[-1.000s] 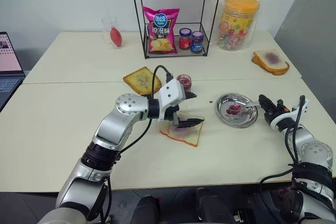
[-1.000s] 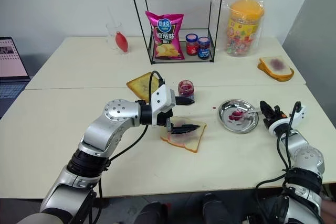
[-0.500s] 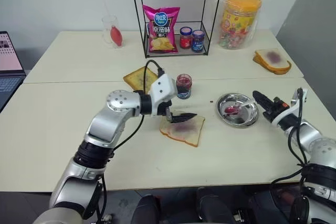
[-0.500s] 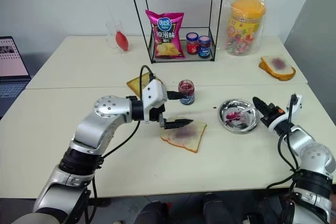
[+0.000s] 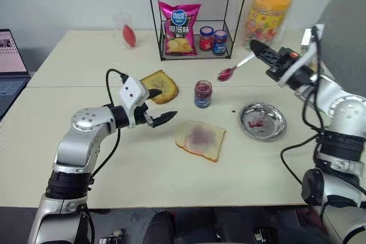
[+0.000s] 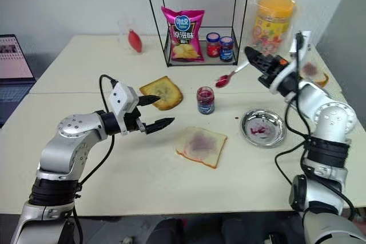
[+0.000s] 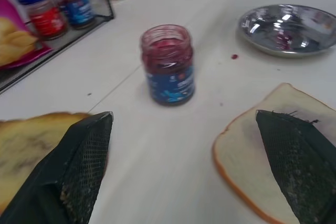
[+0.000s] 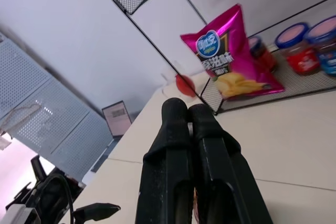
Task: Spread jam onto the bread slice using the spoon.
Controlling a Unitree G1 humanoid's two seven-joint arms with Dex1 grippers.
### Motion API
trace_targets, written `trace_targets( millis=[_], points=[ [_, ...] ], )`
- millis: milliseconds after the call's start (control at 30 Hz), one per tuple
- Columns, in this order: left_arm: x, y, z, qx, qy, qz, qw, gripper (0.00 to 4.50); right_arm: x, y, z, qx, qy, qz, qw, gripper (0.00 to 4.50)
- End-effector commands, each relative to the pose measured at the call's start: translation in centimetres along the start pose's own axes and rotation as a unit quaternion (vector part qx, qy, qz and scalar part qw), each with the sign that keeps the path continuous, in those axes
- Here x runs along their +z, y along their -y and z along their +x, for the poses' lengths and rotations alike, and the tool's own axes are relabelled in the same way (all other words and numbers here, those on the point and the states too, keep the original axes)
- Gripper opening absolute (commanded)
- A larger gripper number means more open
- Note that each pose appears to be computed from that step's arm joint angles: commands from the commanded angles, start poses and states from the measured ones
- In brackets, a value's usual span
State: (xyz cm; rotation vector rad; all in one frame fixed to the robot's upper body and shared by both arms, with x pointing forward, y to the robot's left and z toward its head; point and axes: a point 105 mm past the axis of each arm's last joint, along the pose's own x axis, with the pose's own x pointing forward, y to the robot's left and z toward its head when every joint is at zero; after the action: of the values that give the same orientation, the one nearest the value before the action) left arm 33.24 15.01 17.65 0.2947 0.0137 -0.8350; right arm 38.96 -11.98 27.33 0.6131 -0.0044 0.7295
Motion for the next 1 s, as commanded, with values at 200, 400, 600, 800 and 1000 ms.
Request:
trace_targets(
  millis=[200, 400, 600, 800, 1000],
  points=[
    [1.5, 0.6, -0.8, 0.029, 0.023, 0.019, 0.999, 4.5, -1.0, -1.2, 3.1, 0.039, -0.022, -0.1, 0.994, 0.03],
    [1.5, 0.9, -0.8, 0.031, 0.022, 0.018, 0.999, 4.5, -0.5, -0.5, 3.3, 0.035, -0.02, -0.108, 0.993, 0.03],
    [1.8, 1.3, -0.4, 0.022, 0.026, 0.017, 0.999, 4.5, -0.2, 0.2, 3.4, 0.022, -0.02, -0.145, 0.989, 0.03],
    [1.9, 1.8, -0.1, 0.012, 0.028, 0.016, 0.999, 4.5, -1.0, 0.3, 3.8, 0.024, -0.029, -0.217, 0.976, 0.03],
    [2.1, 1.6, -0.1, 0.01, 0.029, 0.017, 0.999, 4.5, -3.1, -0.3, 4.4, 0.048, -0.053, -0.317, 0.946, 0.03]
  ],
)
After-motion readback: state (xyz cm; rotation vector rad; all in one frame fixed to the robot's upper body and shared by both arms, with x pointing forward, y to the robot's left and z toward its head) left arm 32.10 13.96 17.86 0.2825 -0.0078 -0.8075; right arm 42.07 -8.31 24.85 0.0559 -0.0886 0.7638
